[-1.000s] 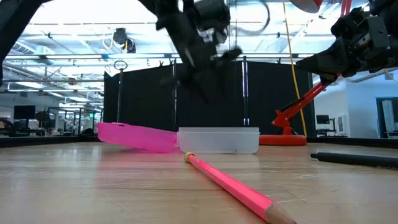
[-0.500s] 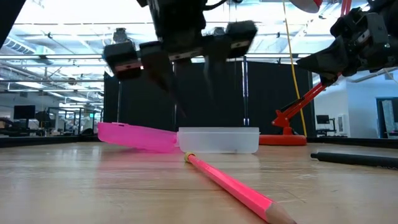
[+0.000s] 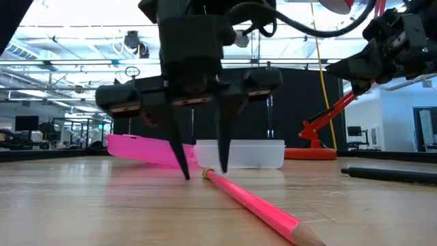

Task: Pick & place school supplies into a supply box
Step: Put the pink pencil into the supply box

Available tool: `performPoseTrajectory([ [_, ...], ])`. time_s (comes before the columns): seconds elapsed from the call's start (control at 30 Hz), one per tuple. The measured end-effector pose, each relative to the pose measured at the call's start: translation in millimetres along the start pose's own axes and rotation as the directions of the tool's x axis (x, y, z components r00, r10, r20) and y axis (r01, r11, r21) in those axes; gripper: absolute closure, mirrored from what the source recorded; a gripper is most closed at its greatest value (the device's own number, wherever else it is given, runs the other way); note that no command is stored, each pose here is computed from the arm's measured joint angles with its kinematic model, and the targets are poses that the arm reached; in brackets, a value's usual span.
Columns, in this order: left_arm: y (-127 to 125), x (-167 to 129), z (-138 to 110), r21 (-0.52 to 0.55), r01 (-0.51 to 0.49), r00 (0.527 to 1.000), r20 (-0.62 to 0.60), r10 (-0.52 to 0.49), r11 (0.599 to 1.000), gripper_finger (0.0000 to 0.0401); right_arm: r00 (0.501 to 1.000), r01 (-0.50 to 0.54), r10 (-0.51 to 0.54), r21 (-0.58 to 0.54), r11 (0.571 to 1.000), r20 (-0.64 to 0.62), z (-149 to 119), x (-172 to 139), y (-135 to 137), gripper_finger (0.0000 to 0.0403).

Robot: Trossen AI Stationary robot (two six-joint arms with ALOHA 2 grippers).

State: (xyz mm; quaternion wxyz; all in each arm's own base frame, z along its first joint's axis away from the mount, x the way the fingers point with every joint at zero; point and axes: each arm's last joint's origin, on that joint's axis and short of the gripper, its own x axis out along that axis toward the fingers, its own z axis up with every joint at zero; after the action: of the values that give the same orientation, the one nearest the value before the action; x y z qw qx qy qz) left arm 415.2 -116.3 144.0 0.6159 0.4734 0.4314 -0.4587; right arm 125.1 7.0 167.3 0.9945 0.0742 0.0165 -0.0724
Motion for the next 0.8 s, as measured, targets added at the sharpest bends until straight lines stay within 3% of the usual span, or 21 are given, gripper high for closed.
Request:
performPoseTrajectory([
  [0.23, 2, 15, -9, -0.025, 0.048, 0.998, 0.040, -0.047, 0.999, 0.0229, 1.000, 0.000, 0.000, -0.019, 1.000, 0.004, 0, 0, 0, 0.0403],
  [0.6, -3, 18, 2, 0.034, 0.046, 0.998, 0.030, -0.047, 0.998, 0.0300, 1.000, -0.001, 0.001, -0.019, 1.000, 0.005, 0, 0, 0, 0.0403],
  [0.8, -2, 18, 2, 0.006, 0.044, 0.997, 0.055, -0.044, 0.999, 0.0331, 1.000, -0.001, 0.001, -0.015, 1.000, 0.005, 0, 0, 0, 0.0403],
])
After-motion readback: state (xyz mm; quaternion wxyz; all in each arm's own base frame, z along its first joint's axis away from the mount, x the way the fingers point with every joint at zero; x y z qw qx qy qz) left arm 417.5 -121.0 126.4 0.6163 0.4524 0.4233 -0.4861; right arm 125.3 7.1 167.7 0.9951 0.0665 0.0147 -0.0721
